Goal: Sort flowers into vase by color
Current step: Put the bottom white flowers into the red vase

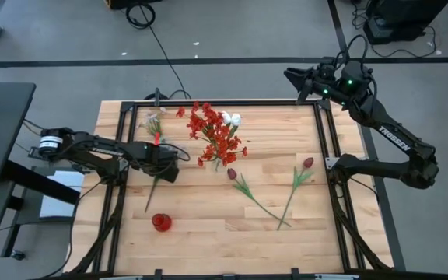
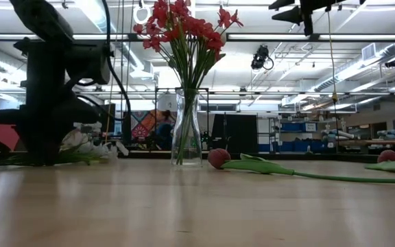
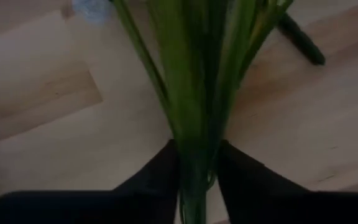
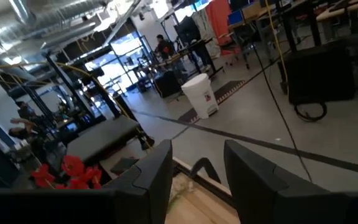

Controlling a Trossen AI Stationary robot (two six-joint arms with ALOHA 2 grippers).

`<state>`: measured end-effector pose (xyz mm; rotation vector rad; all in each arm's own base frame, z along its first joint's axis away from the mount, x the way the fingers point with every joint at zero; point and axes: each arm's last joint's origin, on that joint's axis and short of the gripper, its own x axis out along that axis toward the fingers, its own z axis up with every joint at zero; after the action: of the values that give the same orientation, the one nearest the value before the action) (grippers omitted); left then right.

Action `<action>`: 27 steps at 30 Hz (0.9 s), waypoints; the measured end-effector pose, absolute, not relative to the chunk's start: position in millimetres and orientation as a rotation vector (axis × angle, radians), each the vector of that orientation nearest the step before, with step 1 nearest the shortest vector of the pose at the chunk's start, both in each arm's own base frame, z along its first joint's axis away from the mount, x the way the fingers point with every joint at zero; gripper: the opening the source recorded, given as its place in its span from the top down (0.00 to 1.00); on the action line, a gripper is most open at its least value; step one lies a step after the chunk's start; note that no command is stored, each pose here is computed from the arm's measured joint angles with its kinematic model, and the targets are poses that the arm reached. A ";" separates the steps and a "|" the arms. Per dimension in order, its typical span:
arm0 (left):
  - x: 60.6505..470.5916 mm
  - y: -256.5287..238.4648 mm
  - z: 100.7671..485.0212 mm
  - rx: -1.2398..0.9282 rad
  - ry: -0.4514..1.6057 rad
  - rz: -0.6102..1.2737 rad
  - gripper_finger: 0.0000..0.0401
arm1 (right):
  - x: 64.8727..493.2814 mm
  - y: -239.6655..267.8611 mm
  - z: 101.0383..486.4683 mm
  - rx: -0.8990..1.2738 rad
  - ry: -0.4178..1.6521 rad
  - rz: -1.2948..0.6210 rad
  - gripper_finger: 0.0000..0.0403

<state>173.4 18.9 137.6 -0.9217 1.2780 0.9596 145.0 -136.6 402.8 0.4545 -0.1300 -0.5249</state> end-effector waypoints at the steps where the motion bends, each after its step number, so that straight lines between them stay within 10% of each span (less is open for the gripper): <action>1: 171.9 18.8 139.7 -0.923 1.272 0.958 0.78 | 145.2 -136.3 402.7 0.463 -0.131 -0.523 0.62; 8: 152.9 10.4 172.6 -0.963 1.127 0.846 0.97 | 153.3 -125.8 403.1 0.591 -0.152 -0.467 0.63; 27: 71.1 -1.5 297.1 -0.688 0.180 0.130 0.97 | 189.6 -34.6 412.8 0.693 -0.298 -0.519 0.63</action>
<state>71.1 -1.5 297.1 -0.6876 0.1799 0.1300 189.6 -34.6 412.8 0.6928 -0.2976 -0.5186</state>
